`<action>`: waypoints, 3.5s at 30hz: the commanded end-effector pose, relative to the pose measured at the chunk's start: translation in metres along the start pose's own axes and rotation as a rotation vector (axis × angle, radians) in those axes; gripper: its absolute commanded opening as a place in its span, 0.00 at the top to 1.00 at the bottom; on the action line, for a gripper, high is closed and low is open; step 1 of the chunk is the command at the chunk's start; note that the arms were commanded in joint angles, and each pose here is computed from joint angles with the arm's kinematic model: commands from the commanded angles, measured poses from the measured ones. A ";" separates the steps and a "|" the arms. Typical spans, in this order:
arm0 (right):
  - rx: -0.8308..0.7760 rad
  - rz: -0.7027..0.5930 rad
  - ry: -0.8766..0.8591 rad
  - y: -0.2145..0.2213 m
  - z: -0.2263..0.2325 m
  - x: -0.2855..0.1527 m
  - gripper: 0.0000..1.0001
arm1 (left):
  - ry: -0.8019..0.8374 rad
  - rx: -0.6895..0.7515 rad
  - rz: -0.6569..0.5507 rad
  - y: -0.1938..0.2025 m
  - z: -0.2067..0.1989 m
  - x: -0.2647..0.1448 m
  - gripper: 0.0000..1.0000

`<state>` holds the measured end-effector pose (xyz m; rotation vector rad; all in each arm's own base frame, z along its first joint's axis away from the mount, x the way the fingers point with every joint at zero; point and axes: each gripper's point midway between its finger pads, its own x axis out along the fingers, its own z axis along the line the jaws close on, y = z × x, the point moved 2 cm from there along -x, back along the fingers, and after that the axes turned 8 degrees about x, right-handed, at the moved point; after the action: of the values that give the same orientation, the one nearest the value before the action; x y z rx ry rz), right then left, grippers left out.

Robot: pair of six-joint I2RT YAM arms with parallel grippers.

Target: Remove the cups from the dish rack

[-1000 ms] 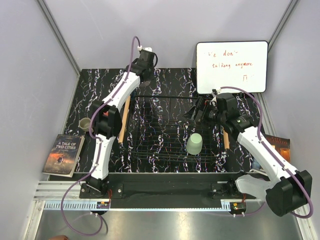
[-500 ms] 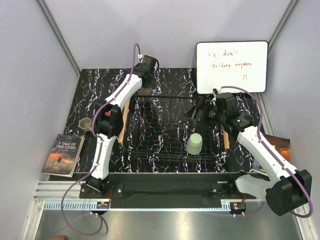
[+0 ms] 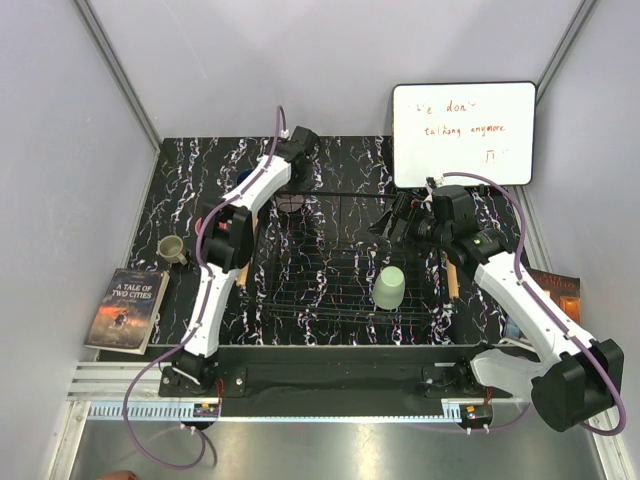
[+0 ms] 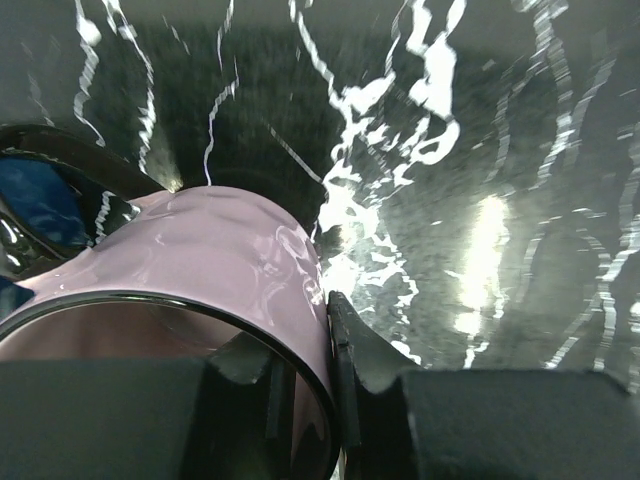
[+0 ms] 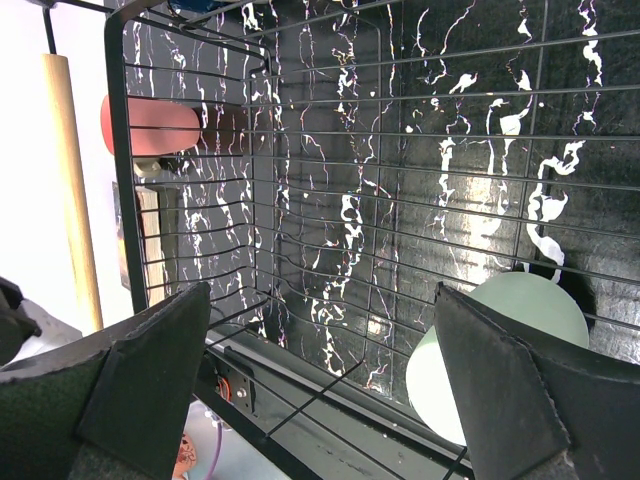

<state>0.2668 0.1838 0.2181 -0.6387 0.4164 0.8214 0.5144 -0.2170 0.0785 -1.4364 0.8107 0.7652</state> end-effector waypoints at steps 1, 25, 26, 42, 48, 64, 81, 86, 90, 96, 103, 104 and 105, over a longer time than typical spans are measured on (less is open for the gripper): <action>-0.008 -0.038 -0.023 -0.007 0.010 -0.006 0.00 | 0.029 -0.023 -0.063 -0.023 -0.003 -0.013 1.00; -0.113 -0.057 0.097 -0.022 0.005 -0.011 0.00 | 0.166 -0.147 -0.428 -0.118 -0.008 -0.186 0.23; -0.128 -0.068 0.159 -0.027 -0.006 -0.009 0.00 | 0.178 -0.146 -0.454 -0.120 -0.011 -0.201 0.10; -0.216 0.039 0.403 0.005 -0.053 -0.071 0.00 | 0.290 0.054 -0.595 -0.041 -0.076 -0.347 0.01; -0.200 0.042 0.364 0.010 -0.046 -0.078 0.00 | 0.312 0.088 -0.540 0.008 -0.082 -0.350 0.01; -0.249 0.120 0.281 0.027 -0.037 -0.057 0.00 | 0.314 0.105 -0.464 0.085 -0.084 -0.349 0.01; -0.345 0.210 0.406 0.053 -0.068 -0.011 0.00 | 0.260 0.052 -0.487 0.097 -0.050 -0.354 0.01; -0.348 0.255 0.441 0.064 -0.084 -0.002 0.00 | 0.259 0.061 -0.478 0.099 -0.051 -0.352 0.01; -0.355 0.278 0.454 0.070 -0.089 0.004 0.00 | 0.256 0.078 -0.464 0.101 -0.053 -0.347 0.01; -0.346 0.312 0.452 0.075 -0.089 0.014 0.15 | 0.255 0.084 -0.450 0.104 -0.056 -0.341 0.01; -0.344 0.315 0.444 0.075 -0.085 0.018 0.71 | 0.247 0.089 -0.447 0.107 -0.054 -0.339 0.01; -0.348 0.314 0.442 0.076 -0.085 0.018 0.78 | 0.246 0.090 -0.446 0.107 -0.054 -0.339 0.01; -0.346 0.305 0.441 0.074 -0.084 0.017 0.95 | 0.245 0.092 -0.445 0.107 -0.054 -0.338 0.01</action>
<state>0.2114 0.1722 0.1208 -1.0965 0.7972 1.0526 0.2400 -0.2588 0.3041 -1.5445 0.6830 0.2281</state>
